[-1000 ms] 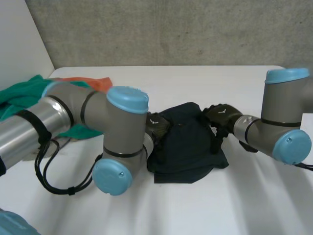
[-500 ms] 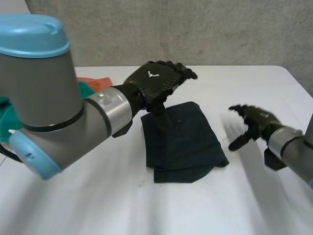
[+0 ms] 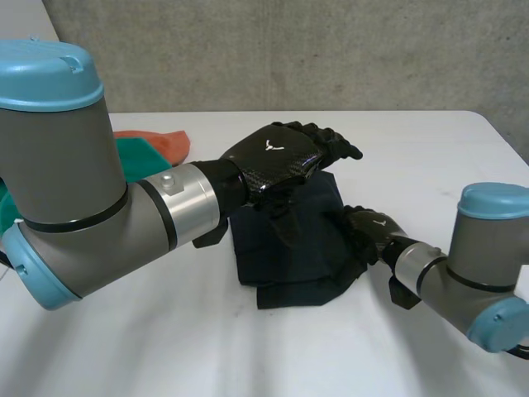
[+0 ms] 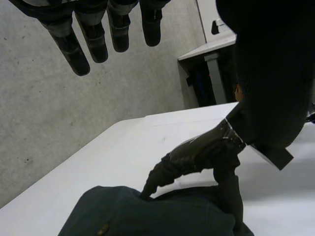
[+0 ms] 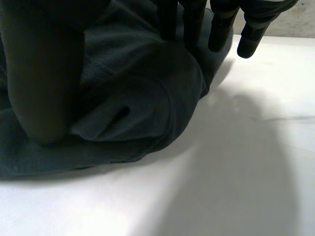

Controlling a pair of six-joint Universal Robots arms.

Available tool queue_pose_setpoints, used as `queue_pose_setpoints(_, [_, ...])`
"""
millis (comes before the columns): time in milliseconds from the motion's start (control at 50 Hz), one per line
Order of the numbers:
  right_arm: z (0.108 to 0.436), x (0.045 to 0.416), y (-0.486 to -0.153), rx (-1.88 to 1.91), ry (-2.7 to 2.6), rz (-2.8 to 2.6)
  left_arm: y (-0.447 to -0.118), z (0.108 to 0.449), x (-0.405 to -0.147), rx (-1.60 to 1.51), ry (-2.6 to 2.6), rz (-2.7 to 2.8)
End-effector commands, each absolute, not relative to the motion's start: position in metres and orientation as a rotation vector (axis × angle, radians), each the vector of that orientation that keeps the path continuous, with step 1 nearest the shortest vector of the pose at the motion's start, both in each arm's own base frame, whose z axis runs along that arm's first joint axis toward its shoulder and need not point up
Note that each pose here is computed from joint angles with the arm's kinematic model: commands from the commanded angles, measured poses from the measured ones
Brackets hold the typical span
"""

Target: Fold the laundry.

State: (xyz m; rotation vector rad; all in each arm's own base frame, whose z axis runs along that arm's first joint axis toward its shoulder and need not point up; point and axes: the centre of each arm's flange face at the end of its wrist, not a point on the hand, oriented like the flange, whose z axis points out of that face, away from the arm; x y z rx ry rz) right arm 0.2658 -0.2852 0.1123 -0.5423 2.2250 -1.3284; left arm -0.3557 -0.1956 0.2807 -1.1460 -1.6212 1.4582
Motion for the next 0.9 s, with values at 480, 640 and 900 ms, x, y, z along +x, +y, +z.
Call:
queue_pose_setpoints(480, [0.161, 0.140, -0.492, 0.276, 2.096, -1.985, -0.198, 0.325, -0.368, -1.026, -1.500, 1.508])
queue_pose_setpoints(640, [0.139, 0.066, -0.541, 0.466, 2.148, -2.075, -0.185, 0.332, -0.379, -1.034, -1.449, 1.490])
queue_pose_setpoints(900, [0.125, 0.015, -0.554, 0.384, 2.141, -2.008, -0.178, 0.326, -0.382, -1.049, -1.454, 1.463])
